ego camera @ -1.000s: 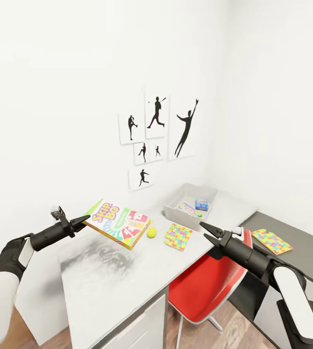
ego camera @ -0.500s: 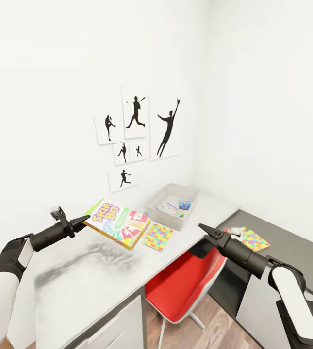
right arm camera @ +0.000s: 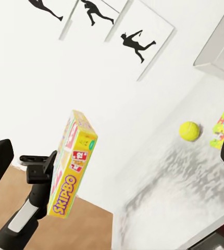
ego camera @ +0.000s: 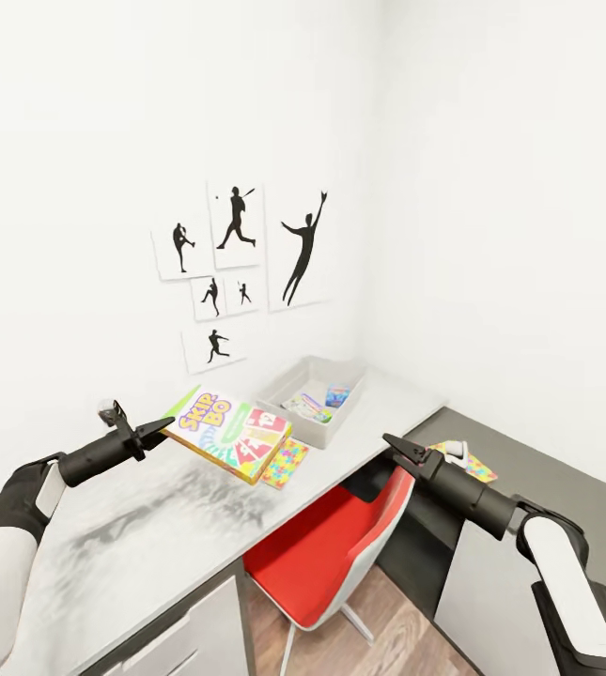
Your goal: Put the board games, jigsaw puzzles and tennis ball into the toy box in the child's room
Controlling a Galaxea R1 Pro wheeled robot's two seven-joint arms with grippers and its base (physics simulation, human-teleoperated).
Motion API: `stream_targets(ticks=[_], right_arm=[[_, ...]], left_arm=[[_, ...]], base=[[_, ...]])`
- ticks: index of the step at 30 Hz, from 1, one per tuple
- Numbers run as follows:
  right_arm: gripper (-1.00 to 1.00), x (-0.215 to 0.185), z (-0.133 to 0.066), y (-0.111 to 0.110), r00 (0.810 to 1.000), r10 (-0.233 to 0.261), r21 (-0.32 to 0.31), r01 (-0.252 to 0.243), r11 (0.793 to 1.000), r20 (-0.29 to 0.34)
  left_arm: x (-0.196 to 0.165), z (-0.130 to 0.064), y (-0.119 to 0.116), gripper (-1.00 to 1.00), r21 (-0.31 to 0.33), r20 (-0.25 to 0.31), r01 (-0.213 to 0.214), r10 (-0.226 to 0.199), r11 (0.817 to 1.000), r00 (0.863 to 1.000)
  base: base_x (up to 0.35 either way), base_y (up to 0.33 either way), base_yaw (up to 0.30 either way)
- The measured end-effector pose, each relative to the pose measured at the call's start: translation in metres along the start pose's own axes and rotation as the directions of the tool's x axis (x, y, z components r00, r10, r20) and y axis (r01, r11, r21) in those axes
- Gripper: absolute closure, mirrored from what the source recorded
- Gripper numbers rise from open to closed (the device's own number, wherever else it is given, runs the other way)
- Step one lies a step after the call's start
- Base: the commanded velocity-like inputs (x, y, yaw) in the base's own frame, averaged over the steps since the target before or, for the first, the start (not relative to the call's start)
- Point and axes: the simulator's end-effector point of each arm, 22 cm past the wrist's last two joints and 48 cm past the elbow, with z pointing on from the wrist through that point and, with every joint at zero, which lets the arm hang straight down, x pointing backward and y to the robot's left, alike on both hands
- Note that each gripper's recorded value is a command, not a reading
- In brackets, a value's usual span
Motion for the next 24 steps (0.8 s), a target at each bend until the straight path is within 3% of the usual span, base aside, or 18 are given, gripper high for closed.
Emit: stream_targets(ticks=[24], right_arm=[[-1.00,-0.0005,0.0001,-0.0013,1.000,0.002,0.004,-0.002,1.000,0.003]], left_arm=[[0.0001,-0.0003,-0.0001,1.00,0.003,0.002,0.002,-0.002,1.000,1.000]], base=[[0.075,-0.028,0.003]])
